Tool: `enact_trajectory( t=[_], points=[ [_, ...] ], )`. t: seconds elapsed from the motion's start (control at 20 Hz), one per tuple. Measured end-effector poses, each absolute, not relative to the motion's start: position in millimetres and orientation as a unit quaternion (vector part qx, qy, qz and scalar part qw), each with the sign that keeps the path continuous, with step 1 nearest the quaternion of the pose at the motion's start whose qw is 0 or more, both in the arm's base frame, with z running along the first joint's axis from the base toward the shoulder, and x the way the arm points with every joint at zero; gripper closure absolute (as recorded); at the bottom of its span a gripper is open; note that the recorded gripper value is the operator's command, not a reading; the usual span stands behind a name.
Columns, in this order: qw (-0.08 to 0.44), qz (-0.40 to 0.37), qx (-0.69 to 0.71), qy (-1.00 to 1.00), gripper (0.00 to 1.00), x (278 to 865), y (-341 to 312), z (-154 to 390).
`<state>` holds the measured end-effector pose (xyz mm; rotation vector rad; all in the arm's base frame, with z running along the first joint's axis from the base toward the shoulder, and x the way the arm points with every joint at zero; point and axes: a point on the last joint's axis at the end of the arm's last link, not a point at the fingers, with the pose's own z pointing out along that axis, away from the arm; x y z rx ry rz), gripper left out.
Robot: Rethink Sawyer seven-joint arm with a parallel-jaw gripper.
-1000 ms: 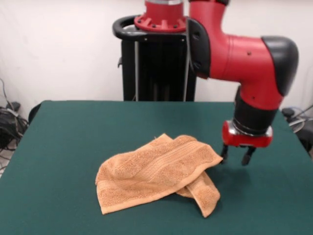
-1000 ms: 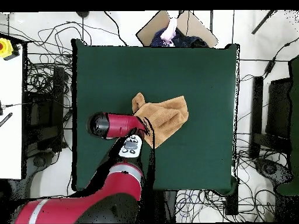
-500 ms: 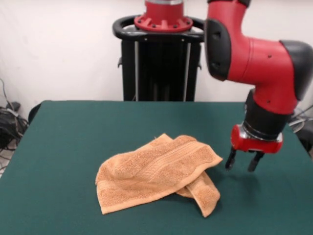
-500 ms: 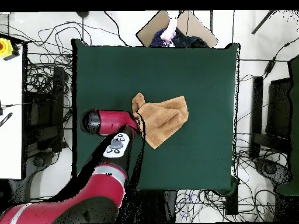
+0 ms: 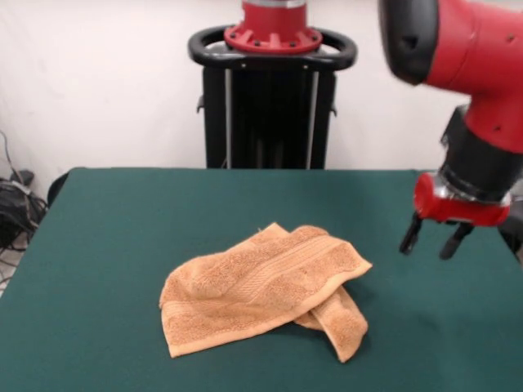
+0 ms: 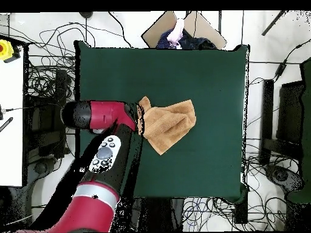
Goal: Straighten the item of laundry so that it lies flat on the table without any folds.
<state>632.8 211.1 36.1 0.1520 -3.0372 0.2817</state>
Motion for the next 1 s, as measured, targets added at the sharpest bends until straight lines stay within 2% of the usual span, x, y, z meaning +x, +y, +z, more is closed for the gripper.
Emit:
enact_trajectory(
  t=[0.55, 1.0],
  points=[
    [0.000, 0.098, 0.028, -0.995, 0.00, 632.2, 190.5, 99.3],
    [0.003, 0.122, 0.040, -0.992, 0.00, 634.0, 189.5, 77.6]
  ],
)
